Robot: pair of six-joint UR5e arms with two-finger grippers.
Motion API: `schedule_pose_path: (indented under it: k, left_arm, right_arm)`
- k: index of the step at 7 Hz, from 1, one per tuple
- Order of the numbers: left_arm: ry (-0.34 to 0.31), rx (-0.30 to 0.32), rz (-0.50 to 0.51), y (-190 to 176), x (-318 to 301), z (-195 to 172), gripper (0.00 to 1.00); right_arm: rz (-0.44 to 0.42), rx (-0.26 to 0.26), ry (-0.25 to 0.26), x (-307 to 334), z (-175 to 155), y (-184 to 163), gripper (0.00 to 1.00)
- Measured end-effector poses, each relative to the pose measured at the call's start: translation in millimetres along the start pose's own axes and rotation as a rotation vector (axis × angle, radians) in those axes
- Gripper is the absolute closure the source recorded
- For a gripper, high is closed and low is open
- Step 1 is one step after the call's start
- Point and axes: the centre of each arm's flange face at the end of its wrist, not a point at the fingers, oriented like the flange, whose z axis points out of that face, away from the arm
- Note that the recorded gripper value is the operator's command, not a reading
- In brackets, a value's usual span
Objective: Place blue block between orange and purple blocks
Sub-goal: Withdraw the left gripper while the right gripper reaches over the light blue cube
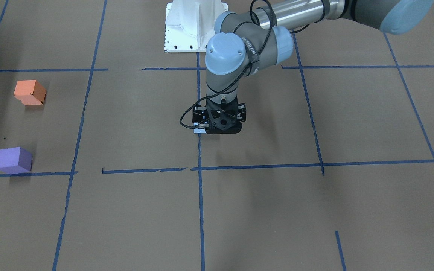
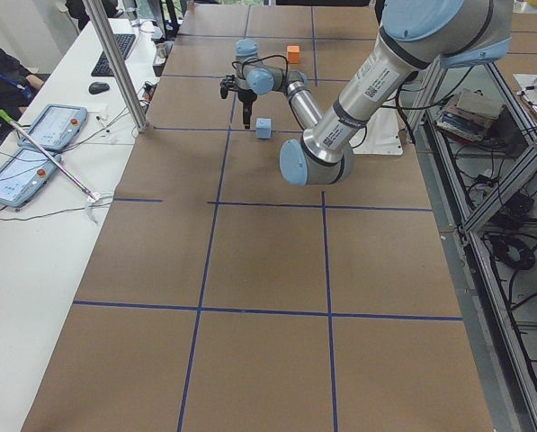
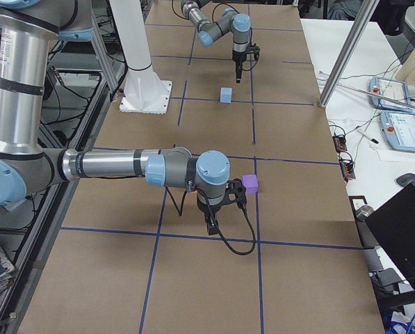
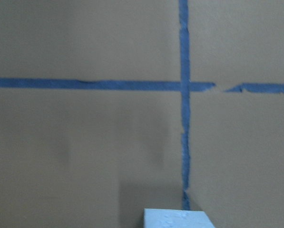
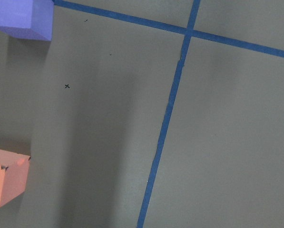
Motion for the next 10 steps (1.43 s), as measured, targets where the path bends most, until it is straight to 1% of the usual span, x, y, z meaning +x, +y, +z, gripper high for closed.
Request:
schedule_pose_path:
  k: [1,2,3,4,5,6,7,8,9,10]
  left_arm:
    - [-0.035,0.007,0.051,-11,-64,-9,0.00]
    - [-0.054,0.005,0.102,-18,-134,-21,0.00]
    - [-0.055,-0.015,0.147,-20,-208,-35,0.00]
    - [-0.060,-0.031,0.200,-18,-292,-50,0.00]
    - [-0.076,-0.042,0.253,-12,-385,-66,0.00]
    - [-0.088,-0.053,0.276,-4,-474,-83,0.00]
    - [-0.090,-0.058,0.270,9,-569,-102,0.00]
    - [-0.085,-0.058,0.255,27,-645,-116,0.00]
    - [-0.069,-0.059,0.227,53,-699,-123,0.00]
    - [-0.041,-0.063,0.185,85,-732,-121,0.00]
  right_arm:
    - [0.008,0.006,0.002,-2,-3,-2,0.00]
    - [0.026,0.018,0.004,-8,-8,-5,0.00]
    - [0.045,0.032,0.005,-18,-15,-10,0.00]
    - [0.059,0.043,0.005,-36,-22,-21,0.00]
    - [0.072,0.053,0.001,-67,-27,-40,0.00]
    - [0.083,0.061,-0.008,-105,-31,-65,0.00]
    - [0.091,0.064,-0.023,-155,-31,-95,0.00]
    - [0.096,0.062,-0.039,-209,-26,-123,0.00]
    - [0.092,0.056,-0.046,-272,-16,-148,0.00]
    - [0.087,0.053,-0.041,-346,1,-166,0.00]
